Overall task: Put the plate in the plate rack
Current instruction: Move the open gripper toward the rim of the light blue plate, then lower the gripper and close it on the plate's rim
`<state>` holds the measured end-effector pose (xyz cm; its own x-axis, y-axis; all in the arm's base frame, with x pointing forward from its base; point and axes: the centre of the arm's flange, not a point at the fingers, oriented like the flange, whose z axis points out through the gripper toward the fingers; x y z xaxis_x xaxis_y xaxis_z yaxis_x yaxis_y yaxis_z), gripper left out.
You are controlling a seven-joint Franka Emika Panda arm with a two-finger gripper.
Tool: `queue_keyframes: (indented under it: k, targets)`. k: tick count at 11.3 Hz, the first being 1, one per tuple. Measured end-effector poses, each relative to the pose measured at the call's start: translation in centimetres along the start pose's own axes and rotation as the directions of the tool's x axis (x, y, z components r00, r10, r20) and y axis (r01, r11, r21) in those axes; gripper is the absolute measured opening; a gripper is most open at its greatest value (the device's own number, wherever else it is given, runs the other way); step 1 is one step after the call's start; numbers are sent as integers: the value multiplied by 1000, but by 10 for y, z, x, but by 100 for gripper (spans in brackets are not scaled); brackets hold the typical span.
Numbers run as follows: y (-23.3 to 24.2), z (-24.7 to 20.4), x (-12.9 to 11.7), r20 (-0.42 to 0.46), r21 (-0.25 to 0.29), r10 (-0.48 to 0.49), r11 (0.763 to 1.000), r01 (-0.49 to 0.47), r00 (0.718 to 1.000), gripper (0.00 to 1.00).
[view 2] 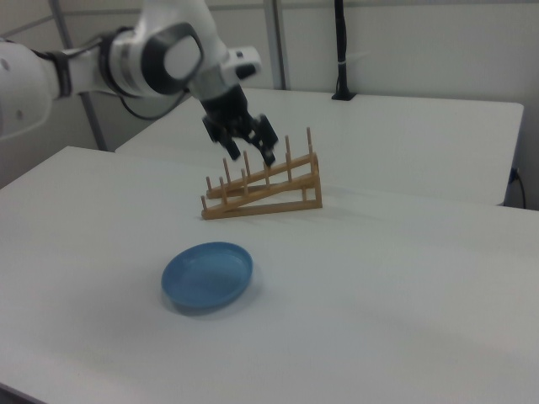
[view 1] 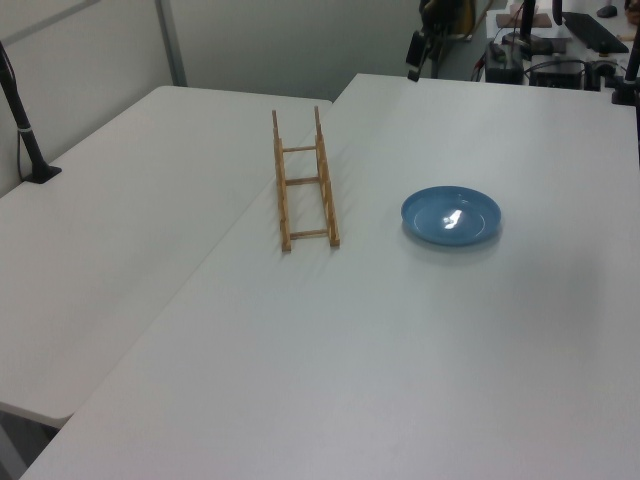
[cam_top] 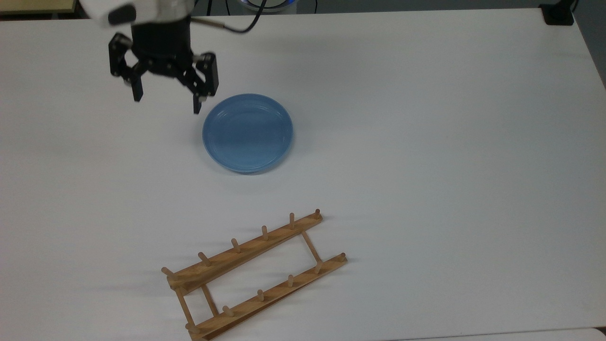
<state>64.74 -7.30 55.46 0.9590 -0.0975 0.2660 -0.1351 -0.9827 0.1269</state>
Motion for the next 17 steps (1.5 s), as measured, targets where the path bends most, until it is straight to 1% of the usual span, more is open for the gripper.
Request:
queue_keyframes:
  k: [1, 2, 3, 4, 5, 6, 7, 8, 9, 10, 11, 12, 13, 14, 15, 16, 17]
  targets:
    - [4, 34, -3, 71, 25, 1, 1000, -3, 997, 98]
    - [5, 72, -10, 168, 103, -2, 995, -16, 986, 98]
    - [11, 103, -16, 239, 189, -27, 982, -19, 971, 97]
    - [24, 120, -22, 278, 238, -63, 971, -6, 959, 94]
    - [36, 127, -27, 295, 270, -121, 962, 39, 948, 93]
    - [44, 131, -31, 296, 296, -187, 950, 96, 937, 87]
    - [48, 138, -34, 298, 314, -239, 939, 142, 924, 82]
    - [50, 147, -36, 303, 315, -286, 930, 188, 909, 78]
    - [47, 160, -39, 324, 306, -324, 925, 226, 889, 77]
    - [42, 174, -42, 348, 297, -352, 921, 254, 869, 76]
    - [35, 188, -45, 371, 294, -373, 916, 273, 851, 68]
    - [29, 201, -48, 389, 296, -384, 913, 281, 837, 66]
    - [24, 211, -50, 402, 301, -391, 910, 284, 828, 66]
    - [20, 217, -51, 408, 305, -397, 908, 287, 822, 62]
    - [16, 220, -52, 412, 309, -403, 905, 291, 817, 61]
    - [12, 224, -54, 416, 314, -409, 903, 294, 812, 55]
    - [8, 229, -55, 421, 319, -414, 900, 296, 807, 53]
